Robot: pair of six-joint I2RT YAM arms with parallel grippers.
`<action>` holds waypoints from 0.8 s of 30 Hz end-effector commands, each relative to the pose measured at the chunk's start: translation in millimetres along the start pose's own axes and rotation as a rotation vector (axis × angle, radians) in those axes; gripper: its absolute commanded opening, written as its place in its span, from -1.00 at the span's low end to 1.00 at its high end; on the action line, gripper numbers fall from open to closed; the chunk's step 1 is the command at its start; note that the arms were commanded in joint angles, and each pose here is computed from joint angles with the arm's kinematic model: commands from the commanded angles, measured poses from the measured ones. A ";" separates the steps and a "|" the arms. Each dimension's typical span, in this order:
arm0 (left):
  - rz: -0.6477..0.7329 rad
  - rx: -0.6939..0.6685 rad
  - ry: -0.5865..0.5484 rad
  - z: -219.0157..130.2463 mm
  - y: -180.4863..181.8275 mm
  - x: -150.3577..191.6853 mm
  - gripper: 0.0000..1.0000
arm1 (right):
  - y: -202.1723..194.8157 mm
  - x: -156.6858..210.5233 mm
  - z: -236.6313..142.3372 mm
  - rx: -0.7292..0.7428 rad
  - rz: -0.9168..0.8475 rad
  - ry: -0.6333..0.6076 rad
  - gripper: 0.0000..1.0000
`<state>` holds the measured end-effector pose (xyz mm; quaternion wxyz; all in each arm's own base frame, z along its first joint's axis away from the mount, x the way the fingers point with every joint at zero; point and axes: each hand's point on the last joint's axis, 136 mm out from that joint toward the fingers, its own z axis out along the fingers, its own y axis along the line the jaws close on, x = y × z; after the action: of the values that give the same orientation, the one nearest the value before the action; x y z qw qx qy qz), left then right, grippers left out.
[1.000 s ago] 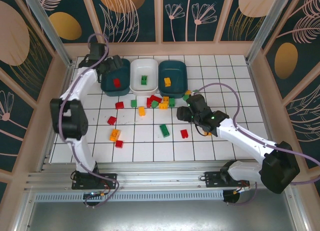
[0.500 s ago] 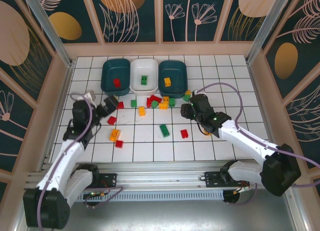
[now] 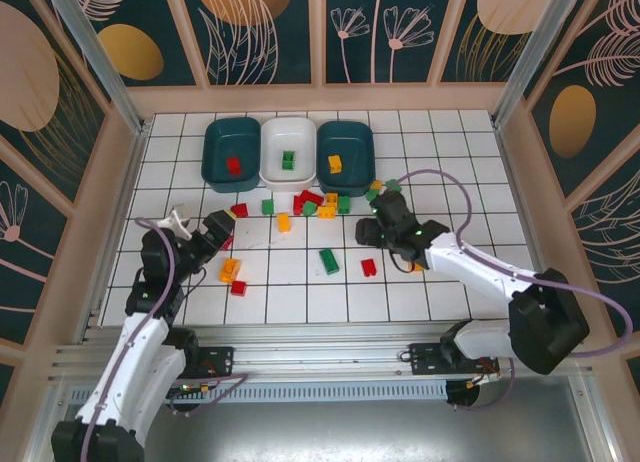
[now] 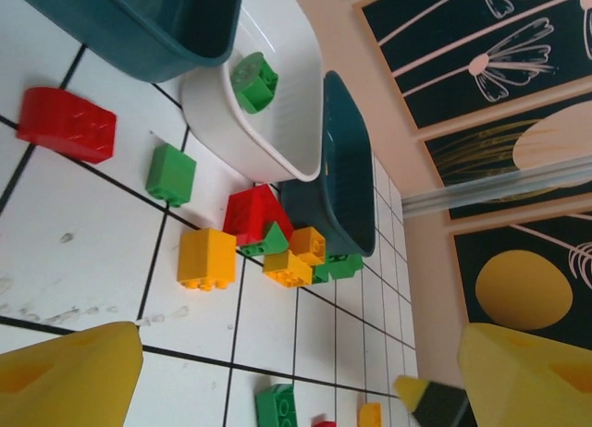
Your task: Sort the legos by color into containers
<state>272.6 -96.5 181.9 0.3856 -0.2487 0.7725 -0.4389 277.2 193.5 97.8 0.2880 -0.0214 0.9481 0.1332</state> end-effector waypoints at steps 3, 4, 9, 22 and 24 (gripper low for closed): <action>0.042 -0.012 0.090 11.0 -3.1 6.0 0.80 | 10.6 43.6 4.9 0.001 -0.020 0.123 0.26; 0.052 -0.016 0.085 11.1 -4.2 4.0 0.81 | 17.8 46.0 3.8 -0.020 -0.027 0.126 0.25; 0.049 -0.026 0.064 12.6 -3.6 -1.0 0.81 | 16.4 54.7 8.7 0.045 -0.033 0.139 0.24; 0.083 -0.067 0.104 12.0 7.4 7.7 0.77 | -13.5 93.4 31.9 0.119 -0.031 0.261 0.07; 0.088 -0.068 0.106 12.8 7.9 7.6 0.78 | -17.1 95.5 33.8 0.134 -0.035 0.265 0.00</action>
<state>276.6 -101.9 157.0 0.3454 -0.2235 0.8158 -0.4065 219.4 190.5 19.2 0.1689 -0.0382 0.9830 0.0604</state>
